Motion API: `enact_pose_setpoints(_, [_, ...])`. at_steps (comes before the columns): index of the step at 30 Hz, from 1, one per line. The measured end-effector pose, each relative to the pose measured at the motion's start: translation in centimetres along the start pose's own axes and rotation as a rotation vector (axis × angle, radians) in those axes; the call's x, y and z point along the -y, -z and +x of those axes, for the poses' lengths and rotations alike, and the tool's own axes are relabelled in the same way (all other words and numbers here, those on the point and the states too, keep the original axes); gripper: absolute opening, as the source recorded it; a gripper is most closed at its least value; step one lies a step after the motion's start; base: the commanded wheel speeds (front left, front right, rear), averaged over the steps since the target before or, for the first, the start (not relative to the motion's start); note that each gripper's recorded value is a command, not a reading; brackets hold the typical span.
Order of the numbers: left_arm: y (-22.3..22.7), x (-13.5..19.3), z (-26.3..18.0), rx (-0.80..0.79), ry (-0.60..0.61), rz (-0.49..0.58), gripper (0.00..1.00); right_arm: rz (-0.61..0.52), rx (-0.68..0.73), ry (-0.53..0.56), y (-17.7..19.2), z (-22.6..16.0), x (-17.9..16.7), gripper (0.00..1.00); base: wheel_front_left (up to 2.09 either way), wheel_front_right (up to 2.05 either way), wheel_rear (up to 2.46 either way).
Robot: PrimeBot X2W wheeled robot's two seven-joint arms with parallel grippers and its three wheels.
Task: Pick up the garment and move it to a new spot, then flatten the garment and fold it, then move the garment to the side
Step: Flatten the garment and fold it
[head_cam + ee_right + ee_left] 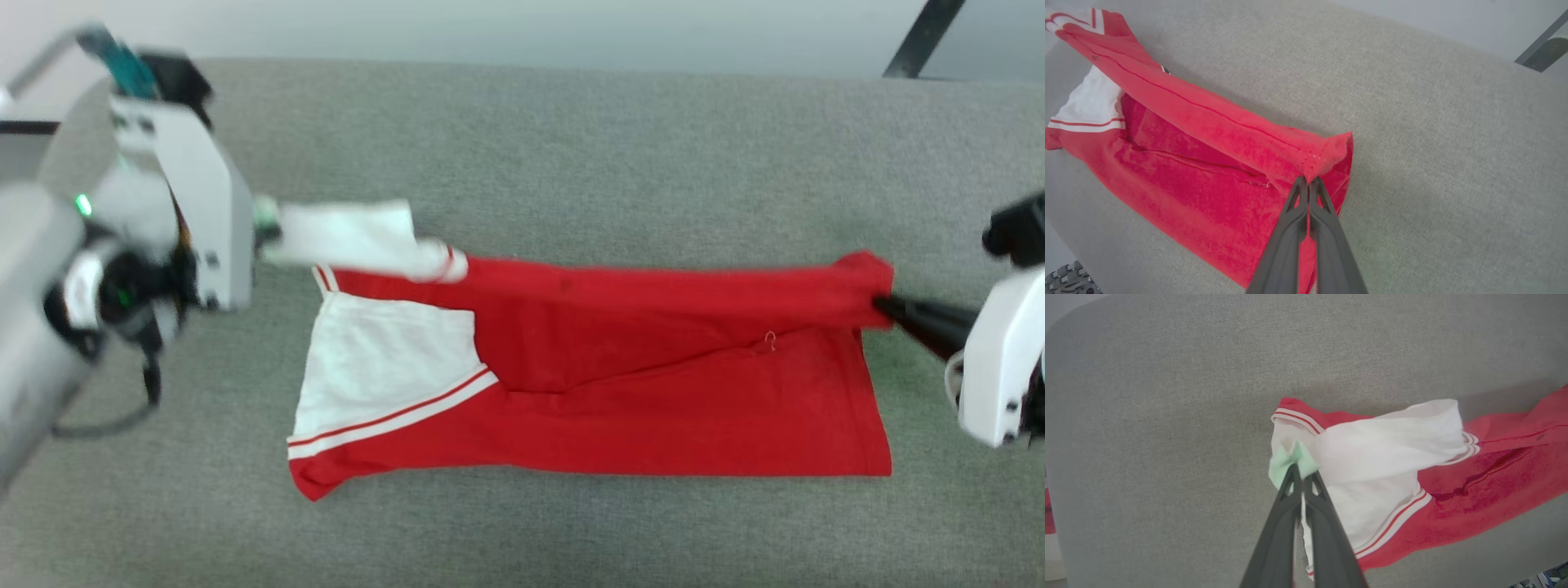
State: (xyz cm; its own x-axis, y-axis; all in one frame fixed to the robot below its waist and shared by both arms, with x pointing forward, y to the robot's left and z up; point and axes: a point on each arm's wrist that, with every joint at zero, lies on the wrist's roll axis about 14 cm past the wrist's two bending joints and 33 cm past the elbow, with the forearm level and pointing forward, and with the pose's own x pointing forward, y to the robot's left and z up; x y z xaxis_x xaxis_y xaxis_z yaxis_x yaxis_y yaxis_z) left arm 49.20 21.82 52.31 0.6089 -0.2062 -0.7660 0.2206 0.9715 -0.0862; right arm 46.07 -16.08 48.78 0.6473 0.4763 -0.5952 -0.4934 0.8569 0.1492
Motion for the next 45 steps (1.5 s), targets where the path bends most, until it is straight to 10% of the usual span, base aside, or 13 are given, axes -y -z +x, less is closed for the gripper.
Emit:
enact_pose_setpoints(11, [8.5,3.3,-0.2,-0.182,0.070,-0.067,0.00,0.081,-0.054,-0.011,3.6,-0.3,-1.6,0.00,0.00,0.00,0.00])
enact_pose_setpoints(13, [9.0,3.7,0.1,-0.190,0.079,-0.074,0.21,0.093,-0.064,-0.014,4.1,-0.2,-1.9,0.00,0.00,0.00,0.00])
enact_pose_setpoints(14, [9.2,4.0,0.3,-0.194,0.088,-0.084,0.25,0.095,-0.067,-0.012,4.2,-0.2,-2.0,0.20,0.00,0.00,0.00])
enact_pose_setpoints(16, [9.8,4.3,0.5,-0.211,0.093,-0.086,0.56,0.094,-0.068,-0.004,4.4,-0.2,-2.0,1.00,0.00,0.00,0.00])
enact_pose_setpoints(17, [10.0,4.2,0.5,-0.216,0.090,-0.089,0.89,0.092,-0.072,0.001,4.4,-0.3,-2.0,1.00,0.00,0.00,0.00])
enact_pose_setpoints(18, [10.2,4.1,0.5,-0.219,0.087,-0.093,1.00,0.093,-0.076,0.004,4.5,-0.4,-2.0,1.00,0.00,0.00,0.00])
enact_pose_setpoints(31, [10.0,3.9,-2.1,-0.168,0.062,-0.074,1.00,0.075,-0.040,0.031,3.6,-3.2,-2.7,1.00,0.00,0.00,0.00])
enact_pose_setpoints(45, [7.2,4.6,-6.0,0.248,0.070,-0.063,1.00,-0.060,0.356,0.077,-2.0,-7.7,-5.5,1.00,0.00,0.00,0.00])
